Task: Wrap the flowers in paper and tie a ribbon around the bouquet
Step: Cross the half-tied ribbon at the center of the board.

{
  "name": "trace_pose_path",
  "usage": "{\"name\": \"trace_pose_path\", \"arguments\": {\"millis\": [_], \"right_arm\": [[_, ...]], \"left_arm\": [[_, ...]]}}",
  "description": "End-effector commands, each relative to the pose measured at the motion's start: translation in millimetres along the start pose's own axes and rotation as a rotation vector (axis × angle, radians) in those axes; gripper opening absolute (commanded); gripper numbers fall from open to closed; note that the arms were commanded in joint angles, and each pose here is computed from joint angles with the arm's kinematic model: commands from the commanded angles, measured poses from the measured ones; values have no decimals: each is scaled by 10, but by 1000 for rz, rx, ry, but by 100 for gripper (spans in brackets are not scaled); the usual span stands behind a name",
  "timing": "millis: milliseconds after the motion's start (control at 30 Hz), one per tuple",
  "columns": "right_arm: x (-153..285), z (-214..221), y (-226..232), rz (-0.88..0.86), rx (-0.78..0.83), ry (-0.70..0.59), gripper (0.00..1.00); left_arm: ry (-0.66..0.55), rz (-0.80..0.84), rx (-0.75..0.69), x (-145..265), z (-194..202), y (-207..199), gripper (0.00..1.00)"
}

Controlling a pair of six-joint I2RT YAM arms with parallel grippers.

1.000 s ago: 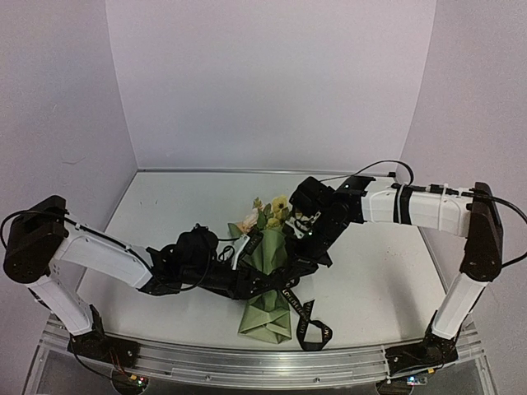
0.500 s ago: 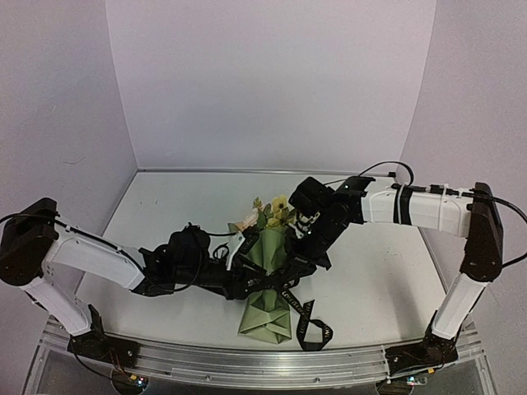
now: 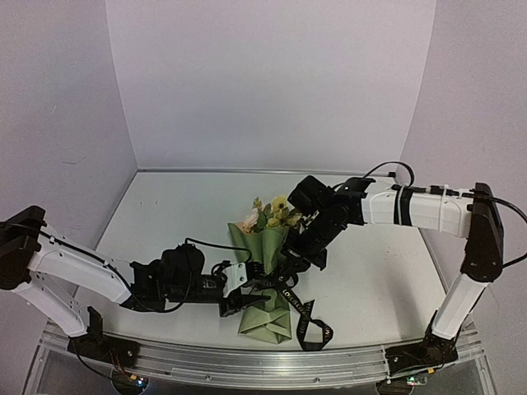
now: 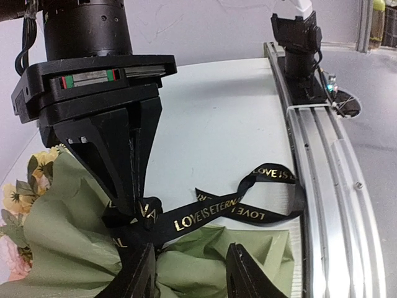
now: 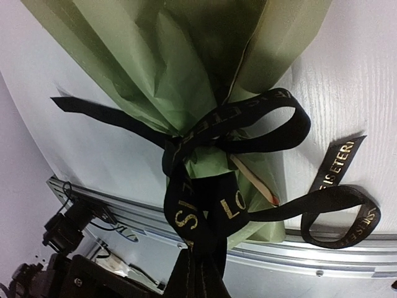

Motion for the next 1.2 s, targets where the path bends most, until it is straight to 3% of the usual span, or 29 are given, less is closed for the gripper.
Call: {"name": "trace_pose_path", "arguments": {"millis": [0,867,1167], "right_arm": [[96,-51,128,-60,-113,-80,0],[-22,-7,230,-143,-218,-134,0],[-22,22,223,-143,-204,-138,0]], "left_arm": [[-36,-109,-122,-78,-197,147,42],[3,-201,-174,-304,-19,296,39],[-22,-234,-171,-341,-31,355,24]]}}
Point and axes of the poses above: each gripper's point midway between its finger pads, its own x axis back along the fingers, its own y axis along the line the jaws close on, z = x × y, the point moved 2 cm from there along x, back along the fingers, and after that the axes turned 14 degrees about x, right-handed, at the moved point
